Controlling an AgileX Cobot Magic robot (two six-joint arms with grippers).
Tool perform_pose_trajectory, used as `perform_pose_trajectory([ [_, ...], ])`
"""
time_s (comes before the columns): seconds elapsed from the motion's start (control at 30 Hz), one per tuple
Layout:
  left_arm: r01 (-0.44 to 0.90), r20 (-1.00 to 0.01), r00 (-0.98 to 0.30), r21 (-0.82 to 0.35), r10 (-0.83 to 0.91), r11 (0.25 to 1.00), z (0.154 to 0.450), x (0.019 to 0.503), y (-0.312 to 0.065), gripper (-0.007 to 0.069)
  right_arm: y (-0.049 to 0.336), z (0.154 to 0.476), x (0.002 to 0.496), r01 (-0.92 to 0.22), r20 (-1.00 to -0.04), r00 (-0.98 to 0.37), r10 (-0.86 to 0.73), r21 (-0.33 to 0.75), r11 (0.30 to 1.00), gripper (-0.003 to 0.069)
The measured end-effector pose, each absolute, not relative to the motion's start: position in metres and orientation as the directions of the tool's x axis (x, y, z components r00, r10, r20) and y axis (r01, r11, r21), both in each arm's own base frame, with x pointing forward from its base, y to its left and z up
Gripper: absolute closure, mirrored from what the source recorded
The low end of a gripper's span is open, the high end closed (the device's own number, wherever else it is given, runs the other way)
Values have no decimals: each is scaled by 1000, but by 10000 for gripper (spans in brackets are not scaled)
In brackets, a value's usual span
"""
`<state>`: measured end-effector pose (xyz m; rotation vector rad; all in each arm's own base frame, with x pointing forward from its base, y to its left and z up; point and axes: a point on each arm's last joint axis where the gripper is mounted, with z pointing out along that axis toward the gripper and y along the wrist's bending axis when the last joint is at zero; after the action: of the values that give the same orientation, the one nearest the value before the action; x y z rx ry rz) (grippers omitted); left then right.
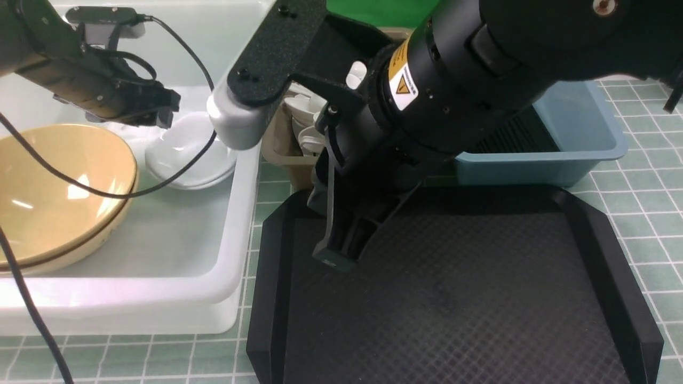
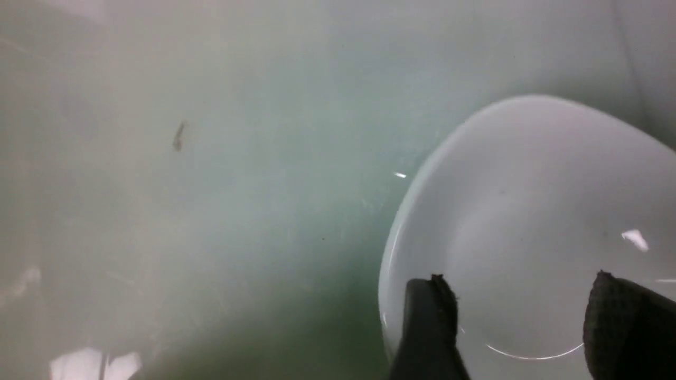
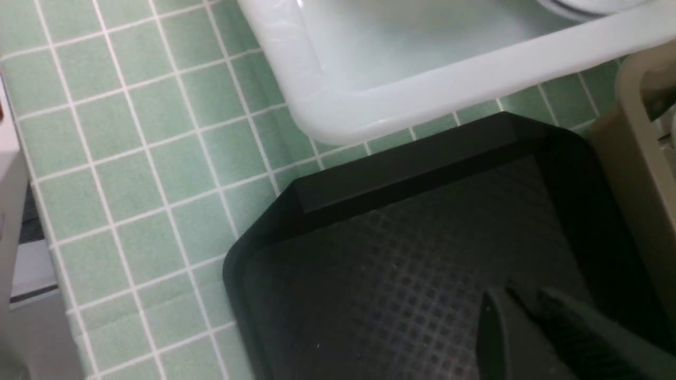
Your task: On blue table put chopsticks spoon bowls plates into blue grey white boxes.
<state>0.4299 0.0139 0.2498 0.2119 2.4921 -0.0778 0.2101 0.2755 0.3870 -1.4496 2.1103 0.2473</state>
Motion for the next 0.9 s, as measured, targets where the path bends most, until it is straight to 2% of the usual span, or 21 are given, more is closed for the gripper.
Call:
perform_pose_trajectory([
  [0.07, 178, -613, -778, 0, 141, 984, 264, 429, 13, 204, 275, 387, 210, -903, -535, -267, -801, -152, 402, 561],
  [0.17, 194, -621, -769, 0, 152, 981, 288, 424, 12, 183, 275, 386, 210, -900, -536, -278, -797, -146, 412, 561],
  [0.27, 219, -654, -738, -3, 164, 976, 340, 408, 5, 193, 274, 386, 210, -897, -534, -282, -797, -148, 417, 560],
  [0.37, 253, -678, -712, -6, 183, 967, 384, 381, -8, 251, 274, 386, 211, -893, -531, -283, -799, -158, 421, 559],
  [0.43, 277, -687, -697, 3, 203, 961, 402, 364, -16, 296, 273, 386, 211, -890, -530, -286, -799, -161, 426, 558],
  [0.5, 309, -688, -686, 21, 238, 951, 425, 334, -27, 391, 272, 386, 211, -888, -523, -289, -802, -166, 428, 554],
  [0.63, 354, -621, -724, 39, 300, 935, 436, 286, -39, 571, 266, 391, 207, -887, -509, -296, -808, -167, 430, 551],
  [0.67, 354, -621, -724, 39, 300, 935, 436, 286, -39, 571, 265, 392, 207, -887, -509, -296, -808, -167, 430, 551],
  [0.7, 360, -601, -735, 47, 314, 932, 433, 269, -41, 610, 261, 397, 203, -886, -513, -296, -806, -168, 432, 549],
  [0.9, 341, -580, -754, 58, 309, 938, 412, 206, -32, 624, 239, 419, 187, -880, -555, -280, -783, -178, 441, 543],
])
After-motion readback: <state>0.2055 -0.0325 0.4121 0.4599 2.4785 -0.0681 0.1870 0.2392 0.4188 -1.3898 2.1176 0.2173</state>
